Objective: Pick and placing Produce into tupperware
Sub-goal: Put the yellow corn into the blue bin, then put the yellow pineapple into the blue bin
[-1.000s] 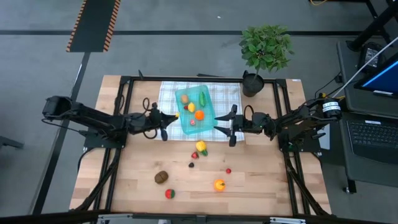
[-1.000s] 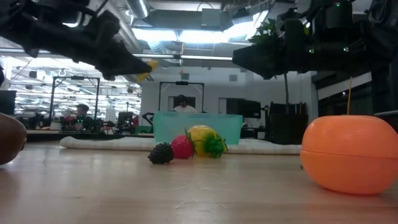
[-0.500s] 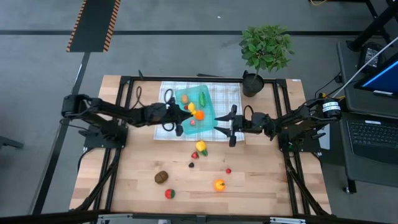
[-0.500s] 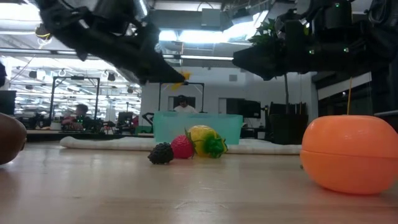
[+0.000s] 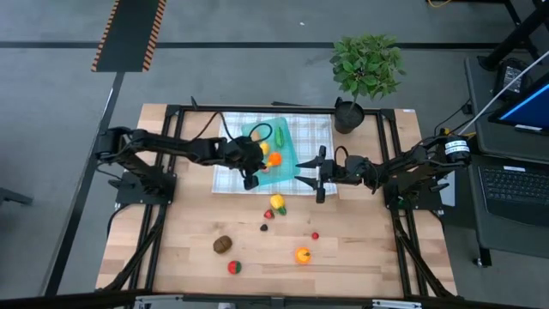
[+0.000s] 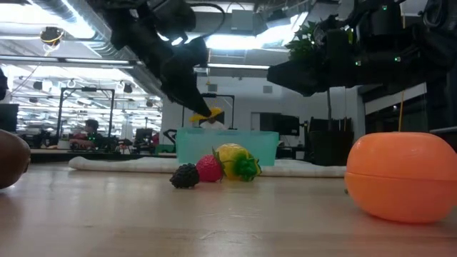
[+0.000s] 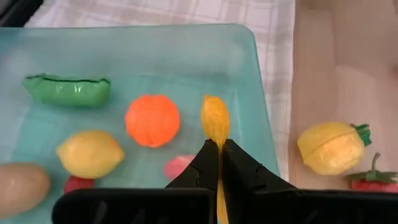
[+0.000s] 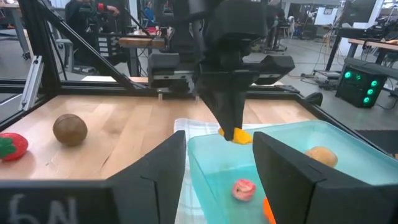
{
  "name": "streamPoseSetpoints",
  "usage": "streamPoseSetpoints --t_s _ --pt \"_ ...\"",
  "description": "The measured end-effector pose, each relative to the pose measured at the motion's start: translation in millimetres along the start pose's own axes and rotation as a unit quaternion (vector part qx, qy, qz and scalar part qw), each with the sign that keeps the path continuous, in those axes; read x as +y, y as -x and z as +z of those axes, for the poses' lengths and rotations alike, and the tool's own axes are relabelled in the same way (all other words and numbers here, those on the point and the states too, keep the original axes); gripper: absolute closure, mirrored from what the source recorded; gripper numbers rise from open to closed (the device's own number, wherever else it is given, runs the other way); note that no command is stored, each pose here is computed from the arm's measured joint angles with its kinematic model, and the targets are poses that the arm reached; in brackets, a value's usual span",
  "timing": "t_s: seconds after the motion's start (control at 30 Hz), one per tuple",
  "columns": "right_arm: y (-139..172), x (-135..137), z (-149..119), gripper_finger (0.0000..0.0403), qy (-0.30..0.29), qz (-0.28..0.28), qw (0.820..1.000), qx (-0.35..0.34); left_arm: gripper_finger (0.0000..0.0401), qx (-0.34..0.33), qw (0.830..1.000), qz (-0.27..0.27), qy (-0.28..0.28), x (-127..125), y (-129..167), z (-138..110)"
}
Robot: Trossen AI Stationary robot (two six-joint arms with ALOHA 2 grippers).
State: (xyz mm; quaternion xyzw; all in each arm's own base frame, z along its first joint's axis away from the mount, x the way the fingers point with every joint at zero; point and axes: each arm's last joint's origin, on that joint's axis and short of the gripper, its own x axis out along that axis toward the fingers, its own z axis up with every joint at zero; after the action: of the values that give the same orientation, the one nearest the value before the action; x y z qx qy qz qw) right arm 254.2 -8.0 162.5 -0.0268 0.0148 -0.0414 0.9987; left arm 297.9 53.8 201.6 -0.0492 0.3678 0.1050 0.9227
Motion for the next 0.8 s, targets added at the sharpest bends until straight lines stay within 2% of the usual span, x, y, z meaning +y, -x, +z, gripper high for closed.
streamPoseSetpoints --t_s 0.23,0.37,0.6,0.8 --pt "0 0 0 0.0214 0.0 0.0 1.0 0.0 0.0401 0.018 1.0 0.001 -0.001 0 -5 -2" --pt "0 0 0 0.0214 -0.002 0.0 1.0 0.001 0.0393 0.032 0.999 0.002 -0.014 0 -18 -7" --pt "0 0 0 0.0214 -0.002 0.0 1.0 0.001 0.036 0.048 0.999 0.003 -0.017 0 -37 -15" --pt "0 0 0 0.0214 -0.004 0.0 1.0 0.001 0.0322 0.021 1.0 0.002 -0.018 -1 -33 -9"
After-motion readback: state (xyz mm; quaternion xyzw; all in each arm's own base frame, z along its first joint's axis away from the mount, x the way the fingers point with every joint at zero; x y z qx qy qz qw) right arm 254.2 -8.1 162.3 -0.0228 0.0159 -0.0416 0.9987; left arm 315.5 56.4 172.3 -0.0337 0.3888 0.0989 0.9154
